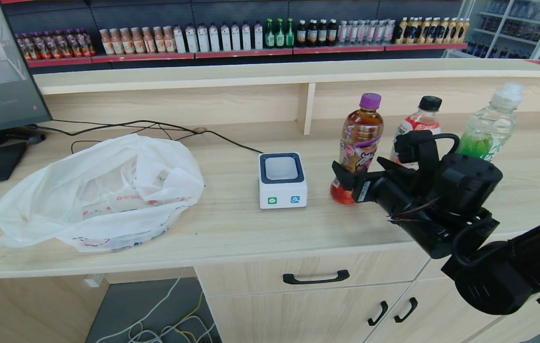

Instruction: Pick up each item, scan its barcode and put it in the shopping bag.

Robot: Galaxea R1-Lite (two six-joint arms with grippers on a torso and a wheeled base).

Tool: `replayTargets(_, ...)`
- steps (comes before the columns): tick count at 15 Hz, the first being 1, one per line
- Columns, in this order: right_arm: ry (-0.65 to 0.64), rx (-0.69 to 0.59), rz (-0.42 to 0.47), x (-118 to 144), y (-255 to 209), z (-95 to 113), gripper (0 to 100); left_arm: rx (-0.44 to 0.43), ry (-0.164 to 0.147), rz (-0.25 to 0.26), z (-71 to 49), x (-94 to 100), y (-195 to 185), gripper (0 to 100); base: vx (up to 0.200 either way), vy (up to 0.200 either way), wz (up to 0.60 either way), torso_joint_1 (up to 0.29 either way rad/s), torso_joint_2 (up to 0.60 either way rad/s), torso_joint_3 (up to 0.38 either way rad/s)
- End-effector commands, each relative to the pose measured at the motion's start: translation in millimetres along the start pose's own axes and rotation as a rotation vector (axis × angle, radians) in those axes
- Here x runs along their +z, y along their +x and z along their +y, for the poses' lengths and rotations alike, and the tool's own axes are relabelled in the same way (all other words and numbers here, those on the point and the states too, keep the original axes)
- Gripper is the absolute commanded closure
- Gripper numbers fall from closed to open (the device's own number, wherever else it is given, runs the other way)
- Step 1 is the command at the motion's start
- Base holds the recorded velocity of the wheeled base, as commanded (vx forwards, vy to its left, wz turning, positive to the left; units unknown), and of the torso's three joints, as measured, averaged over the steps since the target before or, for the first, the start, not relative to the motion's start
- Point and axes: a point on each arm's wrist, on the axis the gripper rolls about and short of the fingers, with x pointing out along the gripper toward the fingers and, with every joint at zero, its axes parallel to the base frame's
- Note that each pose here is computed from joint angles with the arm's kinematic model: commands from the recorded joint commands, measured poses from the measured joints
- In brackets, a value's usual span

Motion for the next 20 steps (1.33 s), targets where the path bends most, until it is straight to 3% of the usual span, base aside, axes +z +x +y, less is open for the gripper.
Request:
replayTargets(1, -0.001, 0.000, -0.005, -1, 5, 1, 0, 0.000, 0.000, 0.000, 0.0, 0.0, 0, 0, 0.000, 0.000, 0.00, 0.000, 0.00, 0.000)
replayTargets(20, 0.000, 0.010, -0.056, 2, 28, 7, 0, 0.000, 0.000, 0.000, 0.0, 0.0, 0, 0, 0.000, 0.000, 0.00, 0.000, 0.00, 0.000)
